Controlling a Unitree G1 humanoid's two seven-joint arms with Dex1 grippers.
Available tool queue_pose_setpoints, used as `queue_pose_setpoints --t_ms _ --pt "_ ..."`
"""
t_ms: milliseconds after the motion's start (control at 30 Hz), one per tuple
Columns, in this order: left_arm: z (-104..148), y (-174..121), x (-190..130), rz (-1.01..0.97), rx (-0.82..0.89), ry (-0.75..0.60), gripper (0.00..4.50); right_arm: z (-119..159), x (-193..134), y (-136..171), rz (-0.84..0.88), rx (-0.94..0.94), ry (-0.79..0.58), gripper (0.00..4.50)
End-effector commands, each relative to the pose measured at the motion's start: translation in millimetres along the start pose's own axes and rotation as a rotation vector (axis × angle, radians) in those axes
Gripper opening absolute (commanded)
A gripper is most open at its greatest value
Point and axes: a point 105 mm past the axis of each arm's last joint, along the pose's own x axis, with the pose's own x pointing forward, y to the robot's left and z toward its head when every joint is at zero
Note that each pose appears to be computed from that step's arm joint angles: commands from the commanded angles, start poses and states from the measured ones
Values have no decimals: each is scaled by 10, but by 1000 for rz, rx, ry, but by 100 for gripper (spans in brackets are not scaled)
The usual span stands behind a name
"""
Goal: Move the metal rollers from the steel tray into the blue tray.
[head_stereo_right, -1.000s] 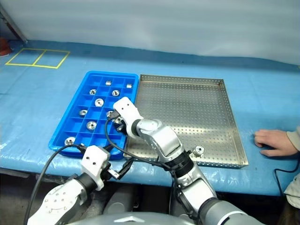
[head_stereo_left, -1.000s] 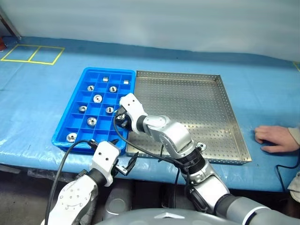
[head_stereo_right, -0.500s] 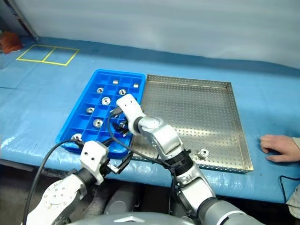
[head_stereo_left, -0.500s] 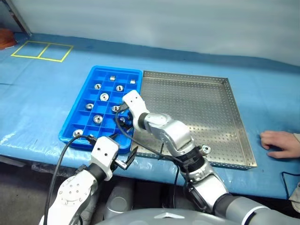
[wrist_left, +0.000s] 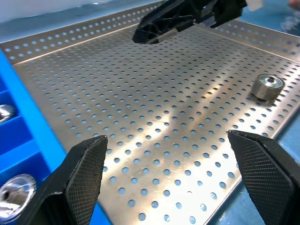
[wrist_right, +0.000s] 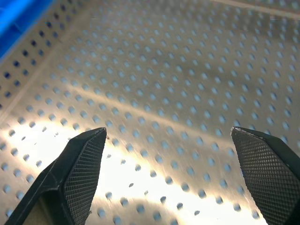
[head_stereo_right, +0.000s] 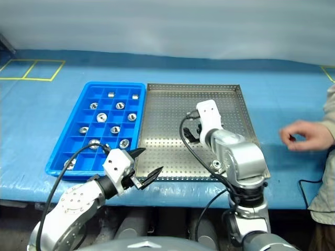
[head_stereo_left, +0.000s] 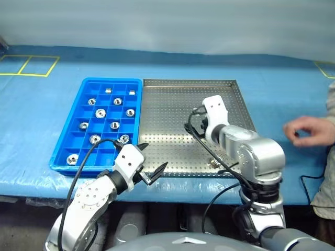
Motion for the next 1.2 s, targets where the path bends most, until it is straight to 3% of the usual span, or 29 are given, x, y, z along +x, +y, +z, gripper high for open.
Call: queue_pose_setpoints --t_ms 33,533,1200 --pt "24 -70 23 -65 4 -5 450 -45 -146 -20 -4 13 5 449" --pt "-28 -190 95 -147 -1 10 450 -823 -372 -134 -77 70 178 449" --pt "-17 -182 98 -139 4 6 450 -855 -343 -80 -68 94 192 449"
